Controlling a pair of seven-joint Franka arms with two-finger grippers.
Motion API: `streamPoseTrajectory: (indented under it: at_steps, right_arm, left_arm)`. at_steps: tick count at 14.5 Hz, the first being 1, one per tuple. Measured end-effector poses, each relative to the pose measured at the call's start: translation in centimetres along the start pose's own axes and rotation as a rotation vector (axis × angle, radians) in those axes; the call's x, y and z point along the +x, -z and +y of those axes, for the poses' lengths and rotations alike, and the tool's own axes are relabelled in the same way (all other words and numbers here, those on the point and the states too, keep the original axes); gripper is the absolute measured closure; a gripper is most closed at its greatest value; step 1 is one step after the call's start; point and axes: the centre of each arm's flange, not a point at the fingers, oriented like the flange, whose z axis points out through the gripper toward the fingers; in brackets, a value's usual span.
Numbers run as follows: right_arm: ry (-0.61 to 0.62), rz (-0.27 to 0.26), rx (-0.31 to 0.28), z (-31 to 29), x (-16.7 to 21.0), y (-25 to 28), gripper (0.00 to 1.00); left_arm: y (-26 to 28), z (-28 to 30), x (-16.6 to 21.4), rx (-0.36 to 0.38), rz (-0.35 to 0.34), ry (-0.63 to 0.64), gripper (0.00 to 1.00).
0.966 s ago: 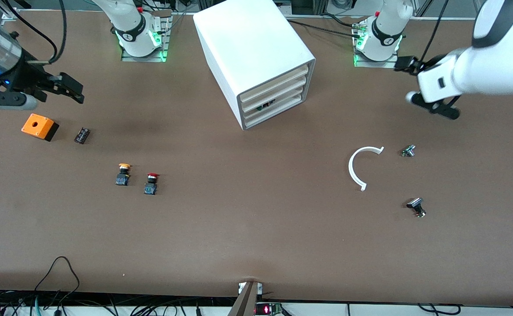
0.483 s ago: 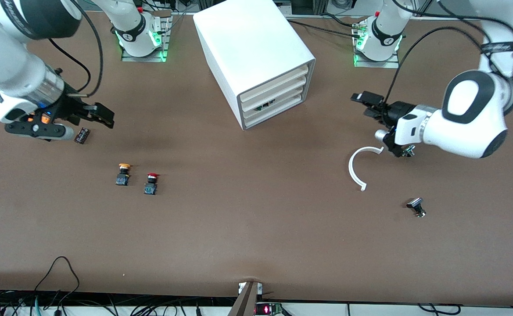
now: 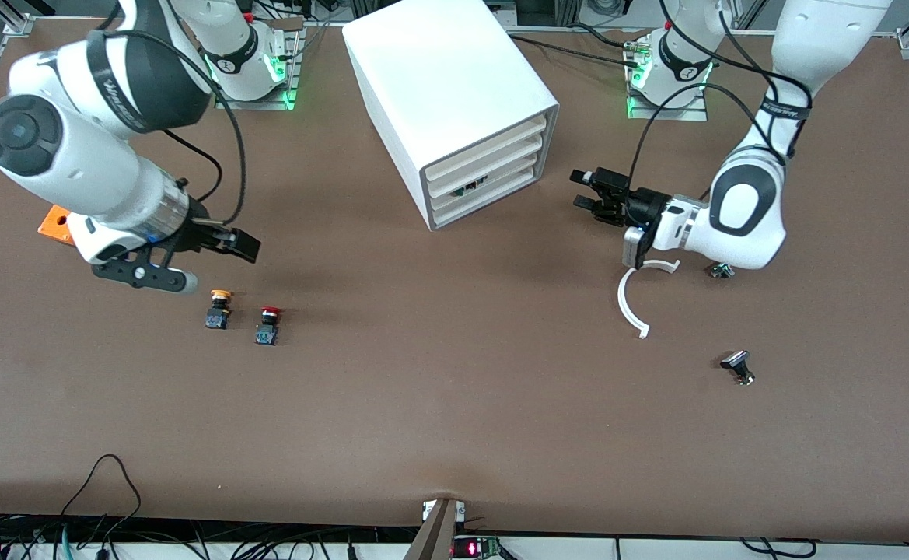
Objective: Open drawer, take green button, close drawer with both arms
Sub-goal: 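Pull the drawer open with the left gripper while the right gripper approaches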
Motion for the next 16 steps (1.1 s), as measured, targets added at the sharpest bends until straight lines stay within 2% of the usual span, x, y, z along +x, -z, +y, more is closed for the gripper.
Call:
streamPoseTrajectory:
  at_steps: [4, 7, 11, 13, 15, 16]
  right_arm:
    - [-0.028, 0.003, 0.017, -3.4, 0.9, -1.8, 0.00]
    - [-0.043, 0.022, 0.037, -5.3, 1.1, -3.1, 0.00]
    - [-0.069, 0.046, 0.062, -7.7, 0.7, -4.3, 0.00]
    - [-0.093, 0.054, 0.073, -9.1, 0.2, -5.1, 0.00]
    - [-0.126, 0.058, 0.083, -10.9, -0.7, -5.6, 0.00]
    - [-0.143, 0.062, 0.089, -11.7, -1.1, -5.5, 0.00]
  left_arm:
    - [-3.4, -2.4, -0.2, 0.009, 0.004, -0.007, 0.11]
    - [-6.4, -3.5, -0.9, 0.012, -0.011, 0.018, 0.20]
    - [-8.7, -4.9, -1.9, 0.000, -0.005, -0.006, 0.23]
    - [-9.3, -6.5, -2.6, -0.017, 0.003, -0.026, 0.25]
    - [-10.2, -7.8, -3.1, -0.045, 0.024, -0.046, 0.35]
    - [-10.7, -8.1, -3.2, -0.057, 0.035, -0.046, 0.35]
